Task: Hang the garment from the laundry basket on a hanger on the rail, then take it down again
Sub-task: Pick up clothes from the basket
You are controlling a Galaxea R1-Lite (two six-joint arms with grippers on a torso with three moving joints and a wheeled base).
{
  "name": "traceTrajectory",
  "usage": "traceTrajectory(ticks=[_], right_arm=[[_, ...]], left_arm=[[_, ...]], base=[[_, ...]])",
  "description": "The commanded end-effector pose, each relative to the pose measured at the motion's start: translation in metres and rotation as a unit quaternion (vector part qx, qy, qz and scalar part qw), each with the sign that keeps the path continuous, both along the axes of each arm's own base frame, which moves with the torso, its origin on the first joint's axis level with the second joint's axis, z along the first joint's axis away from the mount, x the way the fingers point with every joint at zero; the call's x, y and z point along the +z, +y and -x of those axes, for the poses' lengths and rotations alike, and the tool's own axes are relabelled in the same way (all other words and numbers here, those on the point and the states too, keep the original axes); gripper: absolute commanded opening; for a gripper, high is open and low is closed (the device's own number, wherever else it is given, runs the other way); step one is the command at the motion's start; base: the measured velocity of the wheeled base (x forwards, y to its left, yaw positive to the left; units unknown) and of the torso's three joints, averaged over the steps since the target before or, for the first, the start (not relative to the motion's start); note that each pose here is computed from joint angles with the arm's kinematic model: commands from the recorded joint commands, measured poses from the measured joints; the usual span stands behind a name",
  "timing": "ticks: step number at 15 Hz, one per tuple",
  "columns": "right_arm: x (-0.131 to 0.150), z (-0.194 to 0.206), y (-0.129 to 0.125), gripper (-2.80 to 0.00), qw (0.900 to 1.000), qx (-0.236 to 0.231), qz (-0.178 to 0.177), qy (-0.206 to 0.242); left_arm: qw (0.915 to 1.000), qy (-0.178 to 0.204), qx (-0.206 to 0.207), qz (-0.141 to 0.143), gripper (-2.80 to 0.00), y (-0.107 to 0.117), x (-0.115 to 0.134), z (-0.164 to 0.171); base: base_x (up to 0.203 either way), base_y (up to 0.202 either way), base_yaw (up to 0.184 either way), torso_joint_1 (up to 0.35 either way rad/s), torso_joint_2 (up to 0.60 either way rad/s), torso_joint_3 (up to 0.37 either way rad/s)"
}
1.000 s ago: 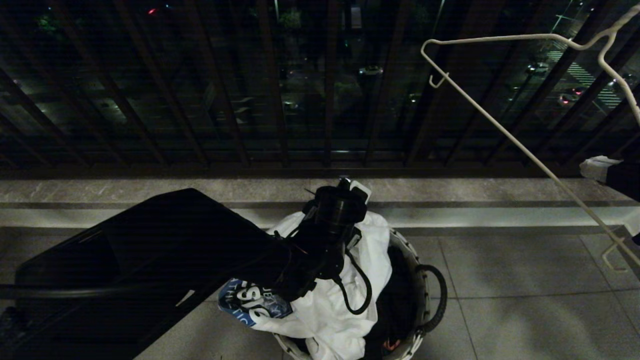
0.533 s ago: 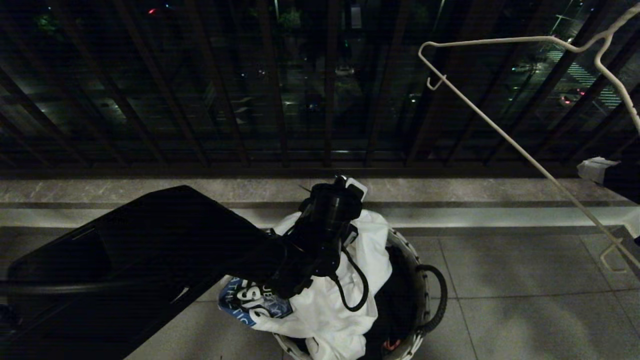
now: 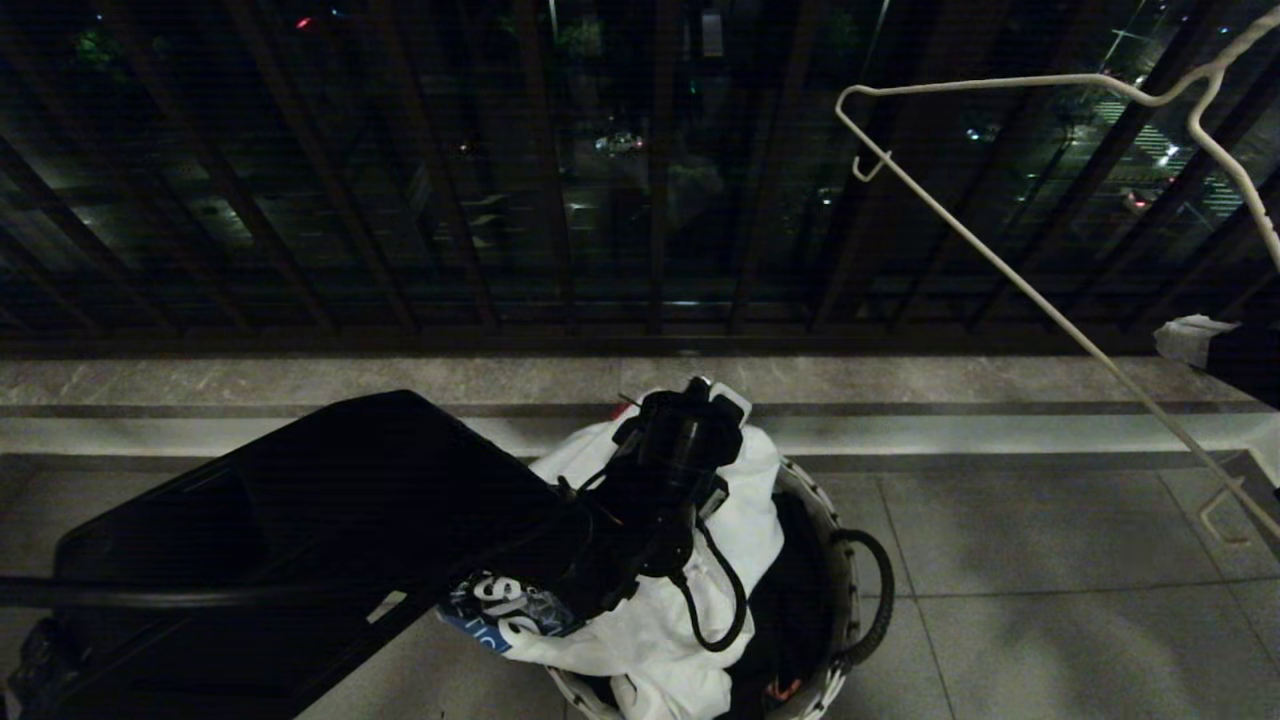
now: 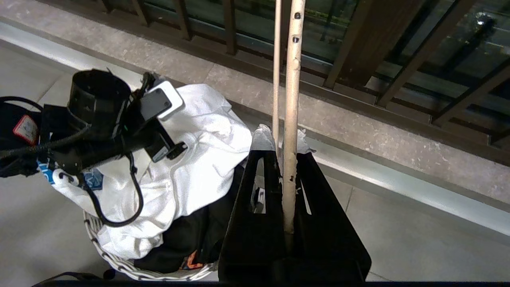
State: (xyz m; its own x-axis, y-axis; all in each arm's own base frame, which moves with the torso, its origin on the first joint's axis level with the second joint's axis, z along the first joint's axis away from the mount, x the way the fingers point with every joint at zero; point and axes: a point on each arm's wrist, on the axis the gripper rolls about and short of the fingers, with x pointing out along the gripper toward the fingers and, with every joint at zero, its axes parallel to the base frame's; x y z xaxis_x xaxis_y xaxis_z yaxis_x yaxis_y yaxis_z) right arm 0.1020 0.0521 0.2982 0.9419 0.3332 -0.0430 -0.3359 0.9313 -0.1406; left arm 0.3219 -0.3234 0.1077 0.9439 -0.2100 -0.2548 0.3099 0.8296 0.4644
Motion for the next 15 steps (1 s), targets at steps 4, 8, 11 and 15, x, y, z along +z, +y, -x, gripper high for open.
traceTrajectory(ticks=[4,8,11,15], right_arm=[[0.000,-0.001,0.001,-2.80,1.000,0.000,0.001,0.001],[-0.001,-0.002,0.001,-2.80,1.000,-0.001,0.003,0.004],[-0.001,-0.003,0.002,-2.80,1.000,0.000,0.003,0.004],[-0.001,-0.002,0.001,-2.80,1.000,-0.001,0.003,0.004]], left_arm=[[0.9999,0.010,0.001,-0.009,0.00,-0.004,-0.016,-0.003],[1.0000,-0.004,0.003,0.004,0.00,-0.009,-0.009,-0.008],[0.9999,-0.007,0.003,0.007,-2.80,-0.008,-0.006,-0.008],[0.9995,-0.020,0.012,0.020,-2.80,0.000,0.011,-0.009]], base=[[0.000,0.000,0.000,0.000,0.00,0.000],[0.000,0.000,0.000,0.000,0.00,0.000],[0.000,0.000,0.000,0.000,0.00,0.000],[0.000,0.000,0.000,0.000,0.00,0.000]])
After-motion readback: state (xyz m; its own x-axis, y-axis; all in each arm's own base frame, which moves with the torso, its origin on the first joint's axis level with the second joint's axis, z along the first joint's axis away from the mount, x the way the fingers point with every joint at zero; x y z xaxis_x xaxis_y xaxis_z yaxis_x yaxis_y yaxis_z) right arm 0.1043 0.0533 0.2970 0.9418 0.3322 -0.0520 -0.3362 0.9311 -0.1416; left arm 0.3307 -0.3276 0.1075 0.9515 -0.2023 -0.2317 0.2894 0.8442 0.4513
